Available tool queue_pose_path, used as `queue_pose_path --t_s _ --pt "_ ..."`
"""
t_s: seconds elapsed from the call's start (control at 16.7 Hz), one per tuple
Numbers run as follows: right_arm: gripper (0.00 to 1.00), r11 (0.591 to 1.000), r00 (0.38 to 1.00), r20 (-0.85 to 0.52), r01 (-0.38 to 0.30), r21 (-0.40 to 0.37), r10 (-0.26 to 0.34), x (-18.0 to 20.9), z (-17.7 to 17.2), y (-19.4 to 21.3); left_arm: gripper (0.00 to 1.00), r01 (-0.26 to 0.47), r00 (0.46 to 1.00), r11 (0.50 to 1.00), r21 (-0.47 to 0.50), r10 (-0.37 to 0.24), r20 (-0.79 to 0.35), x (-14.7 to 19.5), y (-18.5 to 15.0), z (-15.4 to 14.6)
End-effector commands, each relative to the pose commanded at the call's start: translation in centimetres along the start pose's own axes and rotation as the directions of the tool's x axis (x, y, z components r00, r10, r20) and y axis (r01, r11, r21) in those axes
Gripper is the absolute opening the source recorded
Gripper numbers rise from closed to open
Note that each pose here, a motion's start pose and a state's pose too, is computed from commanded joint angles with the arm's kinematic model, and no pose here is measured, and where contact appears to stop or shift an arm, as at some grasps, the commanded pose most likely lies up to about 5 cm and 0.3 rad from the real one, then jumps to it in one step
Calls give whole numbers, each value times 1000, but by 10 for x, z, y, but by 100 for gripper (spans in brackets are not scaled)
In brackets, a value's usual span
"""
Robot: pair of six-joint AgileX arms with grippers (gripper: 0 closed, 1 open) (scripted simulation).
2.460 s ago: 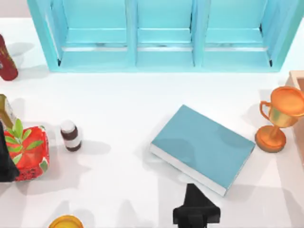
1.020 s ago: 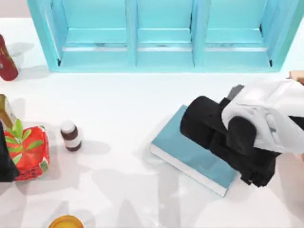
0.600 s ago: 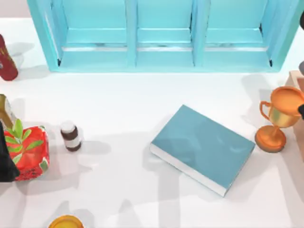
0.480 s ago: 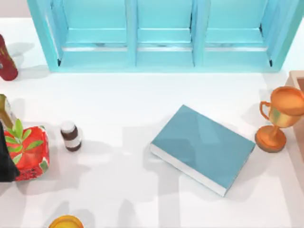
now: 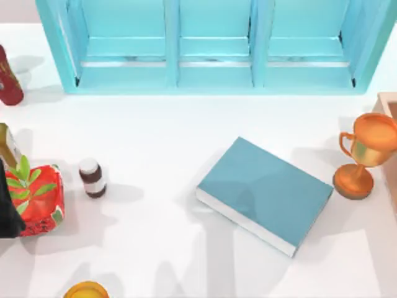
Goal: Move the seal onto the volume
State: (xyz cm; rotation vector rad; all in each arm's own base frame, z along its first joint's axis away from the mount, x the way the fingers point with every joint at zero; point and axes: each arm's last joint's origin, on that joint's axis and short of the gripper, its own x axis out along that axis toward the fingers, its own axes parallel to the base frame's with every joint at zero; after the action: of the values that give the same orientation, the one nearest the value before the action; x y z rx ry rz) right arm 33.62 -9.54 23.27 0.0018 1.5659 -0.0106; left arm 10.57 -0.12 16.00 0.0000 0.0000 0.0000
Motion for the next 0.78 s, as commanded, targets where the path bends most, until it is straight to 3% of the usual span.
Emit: queue_pose_path --t_s 0.54,0.78 --pt "100 1000 1000 16 0 3 0 2 0 -2 100 0 1000 1000 0 0 0 0 0 0" --pt "100 1000 1000 15 1 2 -1 24 8 -4 100 0 1000 1000 0 0 0 0 0 0"
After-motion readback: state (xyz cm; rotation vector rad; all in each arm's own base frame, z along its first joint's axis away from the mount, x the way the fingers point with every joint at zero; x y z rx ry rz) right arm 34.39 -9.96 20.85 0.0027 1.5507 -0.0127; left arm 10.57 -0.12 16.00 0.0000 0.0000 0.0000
